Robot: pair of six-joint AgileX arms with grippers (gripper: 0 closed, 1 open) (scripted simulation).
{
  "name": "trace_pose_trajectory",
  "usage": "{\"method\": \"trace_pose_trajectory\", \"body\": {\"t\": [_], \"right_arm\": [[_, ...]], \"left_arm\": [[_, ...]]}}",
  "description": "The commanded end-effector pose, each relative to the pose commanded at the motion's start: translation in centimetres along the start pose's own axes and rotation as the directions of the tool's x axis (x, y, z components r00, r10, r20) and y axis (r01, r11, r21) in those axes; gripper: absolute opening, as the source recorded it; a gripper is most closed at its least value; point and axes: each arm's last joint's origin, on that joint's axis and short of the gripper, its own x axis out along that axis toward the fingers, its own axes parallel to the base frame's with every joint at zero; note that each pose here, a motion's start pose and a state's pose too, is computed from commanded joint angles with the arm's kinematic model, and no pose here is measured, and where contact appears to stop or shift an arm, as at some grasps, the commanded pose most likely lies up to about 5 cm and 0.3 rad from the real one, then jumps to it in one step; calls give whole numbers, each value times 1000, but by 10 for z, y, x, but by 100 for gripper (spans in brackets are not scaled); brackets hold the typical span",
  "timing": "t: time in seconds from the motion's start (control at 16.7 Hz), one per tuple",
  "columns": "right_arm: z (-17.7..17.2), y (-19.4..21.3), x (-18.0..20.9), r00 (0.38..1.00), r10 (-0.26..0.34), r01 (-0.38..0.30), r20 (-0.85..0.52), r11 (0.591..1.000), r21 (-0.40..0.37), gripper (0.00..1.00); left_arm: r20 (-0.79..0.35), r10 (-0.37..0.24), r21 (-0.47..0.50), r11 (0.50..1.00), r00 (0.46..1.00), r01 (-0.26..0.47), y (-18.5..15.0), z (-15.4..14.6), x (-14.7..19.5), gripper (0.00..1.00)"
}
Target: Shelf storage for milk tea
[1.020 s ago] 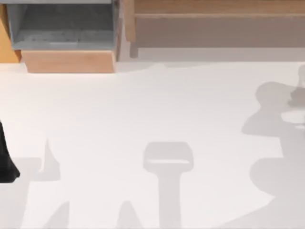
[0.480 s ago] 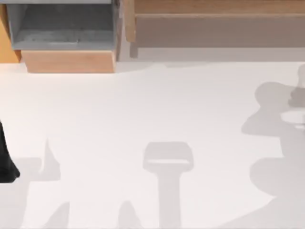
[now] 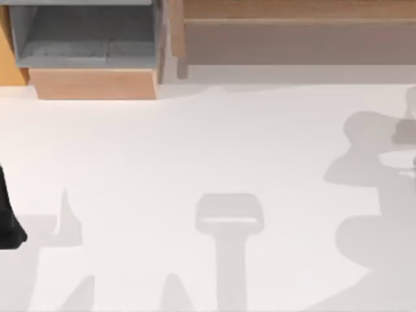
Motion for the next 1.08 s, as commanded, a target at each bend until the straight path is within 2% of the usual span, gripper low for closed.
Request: {"method": "trace_pose_trajectory", "body": {"t": [0.12, 0.3, 0.78, 0.9, 1.08], "right_arm": [[-1, 0, 0, 1000, 0, 0, -2, 1000, 2, 0], [21, -1, 6, 997, -19, 22, 81, 999, -33, 0], [103, -1, 15, 960, -141, 176, 242, 976, -126, 0], [122, 7, 17, 958, -144, 181, 247, 974, -134, 0], [143, 23, 24, 969, -124, 155, 213, 979, -135, 0]], "left_arm": [[0, 0, 0, 1000, 1000, 0, 0, 0, 0, 100], [0, 0, 0, 1000, 1000, 0, 0, 0, 0, 100], [0, 0, 0, 1000, 1000, 0, 0, 0, 0, 100], [0, 0, 0, 1000, 1000, 0, 0, 0, 0, 100], [0, 0, 0, 1000, 1000, 0, 0, 0, 0, 100]]}}
